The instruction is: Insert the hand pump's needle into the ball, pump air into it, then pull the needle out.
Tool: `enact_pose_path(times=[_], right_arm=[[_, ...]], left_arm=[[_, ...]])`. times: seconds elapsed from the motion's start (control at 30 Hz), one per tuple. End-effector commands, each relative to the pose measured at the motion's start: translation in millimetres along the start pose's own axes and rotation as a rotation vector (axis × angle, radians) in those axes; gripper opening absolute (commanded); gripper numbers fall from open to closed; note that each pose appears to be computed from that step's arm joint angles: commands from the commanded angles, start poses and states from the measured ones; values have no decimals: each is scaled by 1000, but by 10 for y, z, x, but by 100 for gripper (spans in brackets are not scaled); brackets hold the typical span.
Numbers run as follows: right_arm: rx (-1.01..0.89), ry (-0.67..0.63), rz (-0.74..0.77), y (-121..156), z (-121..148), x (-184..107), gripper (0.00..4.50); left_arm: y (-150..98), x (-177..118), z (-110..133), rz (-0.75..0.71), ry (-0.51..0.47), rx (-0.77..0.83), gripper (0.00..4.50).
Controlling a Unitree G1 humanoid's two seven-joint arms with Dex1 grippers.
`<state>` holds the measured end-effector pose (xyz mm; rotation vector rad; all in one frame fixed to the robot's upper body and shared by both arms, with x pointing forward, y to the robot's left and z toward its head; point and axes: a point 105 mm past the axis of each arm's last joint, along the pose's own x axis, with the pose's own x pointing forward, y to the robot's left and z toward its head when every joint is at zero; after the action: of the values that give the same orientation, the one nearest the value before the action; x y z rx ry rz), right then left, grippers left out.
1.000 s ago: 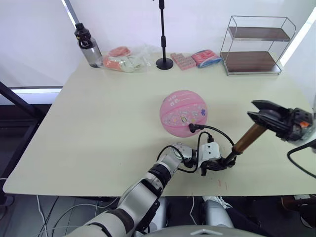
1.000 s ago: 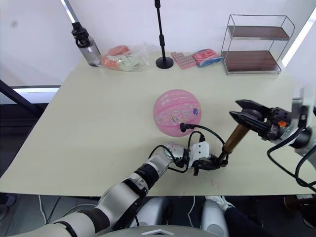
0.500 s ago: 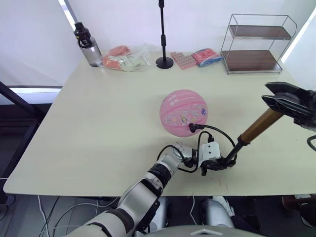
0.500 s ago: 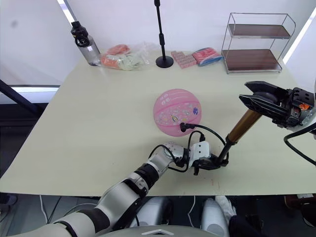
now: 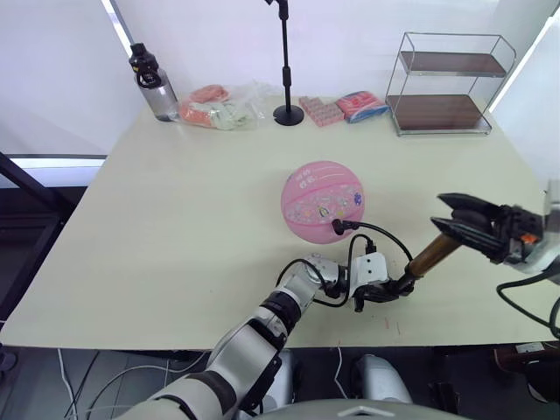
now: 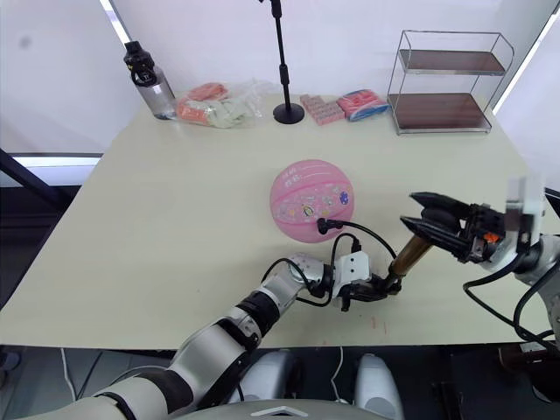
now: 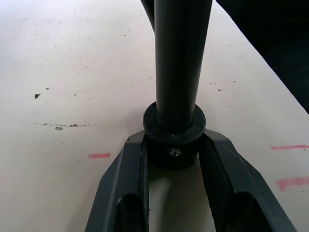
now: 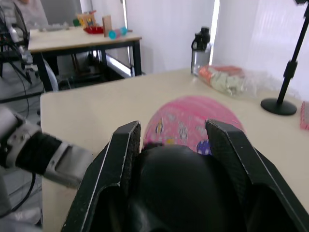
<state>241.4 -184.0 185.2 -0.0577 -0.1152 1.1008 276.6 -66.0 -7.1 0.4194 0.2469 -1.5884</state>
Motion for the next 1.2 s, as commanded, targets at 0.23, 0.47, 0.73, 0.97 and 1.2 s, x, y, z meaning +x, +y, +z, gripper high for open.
enact_pose_path(times=[0.23,0.47,0.73,0.97,1.2], right_arm=[[124,177,-37,94,-827,-28,163],[83,166,-47,80,-768,-23,163],[-53,15,-44,-28,61,8,163],[-148,-76,-54,-132,771,-68,163],[-188,-139,-67,-142,1209,-110,163]], left_arm=[[-190,-54,-432,-44,142,-98,107],[-193,-48,-428,-46,141,-99,107],[-201,-40,-429,-49,140,-100,107],[-213,-24,-426,-52,139,-100,107],[-221,-12,-419,-56,136,-99,107]])
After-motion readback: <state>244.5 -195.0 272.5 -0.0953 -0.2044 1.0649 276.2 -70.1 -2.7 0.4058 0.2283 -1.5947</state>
